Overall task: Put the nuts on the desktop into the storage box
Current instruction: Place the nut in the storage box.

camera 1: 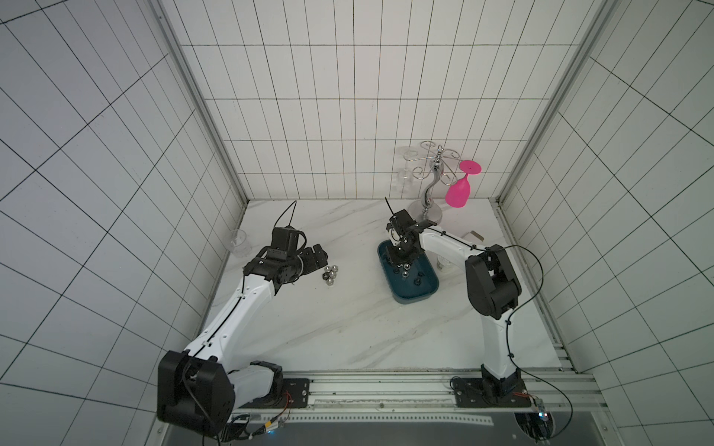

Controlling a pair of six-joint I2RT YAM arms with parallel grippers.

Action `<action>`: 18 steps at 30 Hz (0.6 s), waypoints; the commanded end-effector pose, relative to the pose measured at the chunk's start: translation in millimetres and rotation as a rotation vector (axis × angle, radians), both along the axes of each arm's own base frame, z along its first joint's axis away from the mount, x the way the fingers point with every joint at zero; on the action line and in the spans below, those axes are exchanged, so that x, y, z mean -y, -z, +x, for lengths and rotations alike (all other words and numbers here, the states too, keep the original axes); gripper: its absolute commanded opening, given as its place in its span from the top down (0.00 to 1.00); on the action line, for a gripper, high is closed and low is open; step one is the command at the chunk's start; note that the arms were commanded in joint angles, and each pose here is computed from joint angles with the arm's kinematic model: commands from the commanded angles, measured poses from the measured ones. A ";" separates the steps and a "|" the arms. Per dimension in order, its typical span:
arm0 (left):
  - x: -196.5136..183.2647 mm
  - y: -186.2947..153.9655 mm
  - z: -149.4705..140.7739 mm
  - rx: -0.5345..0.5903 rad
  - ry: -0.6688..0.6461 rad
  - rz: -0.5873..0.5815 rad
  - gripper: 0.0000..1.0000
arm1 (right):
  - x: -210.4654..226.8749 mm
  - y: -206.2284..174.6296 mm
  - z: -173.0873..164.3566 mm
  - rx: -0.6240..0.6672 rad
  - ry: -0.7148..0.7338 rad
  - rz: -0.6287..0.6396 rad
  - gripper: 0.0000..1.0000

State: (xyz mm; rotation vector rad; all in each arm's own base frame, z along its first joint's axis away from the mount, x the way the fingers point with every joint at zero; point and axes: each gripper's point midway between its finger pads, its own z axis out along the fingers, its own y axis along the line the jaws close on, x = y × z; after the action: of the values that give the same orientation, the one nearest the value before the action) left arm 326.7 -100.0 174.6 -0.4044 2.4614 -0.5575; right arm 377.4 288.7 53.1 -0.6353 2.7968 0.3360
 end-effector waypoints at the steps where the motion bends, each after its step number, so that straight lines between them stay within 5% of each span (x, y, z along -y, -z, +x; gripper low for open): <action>1: -2.1 -15.5 3.7 0.041 -0.005 0.013 0.02 | -1.7 -9.5 -2.1 -0.001 -0.013 0.000 0.59; 10: -6.9 -15.9 1.4 0.043 -0.018 0.035 0.02 | -4.8 -76.2 -10.8 0.134 -0.005 0.071 0.58; 18: -38.3 -4.1 -3.2 -0.011 -0.115 0.096 0.02 | -71.7 -99.3 -64.5 0.204 -0.180 0.125 0.50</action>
State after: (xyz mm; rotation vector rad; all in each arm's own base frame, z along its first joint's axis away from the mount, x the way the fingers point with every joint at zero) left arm 323.8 -79.2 170.6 -0.4680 2.4675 -0.4437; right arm 333.2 340.9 169.4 -0.7674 2.4926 0.4629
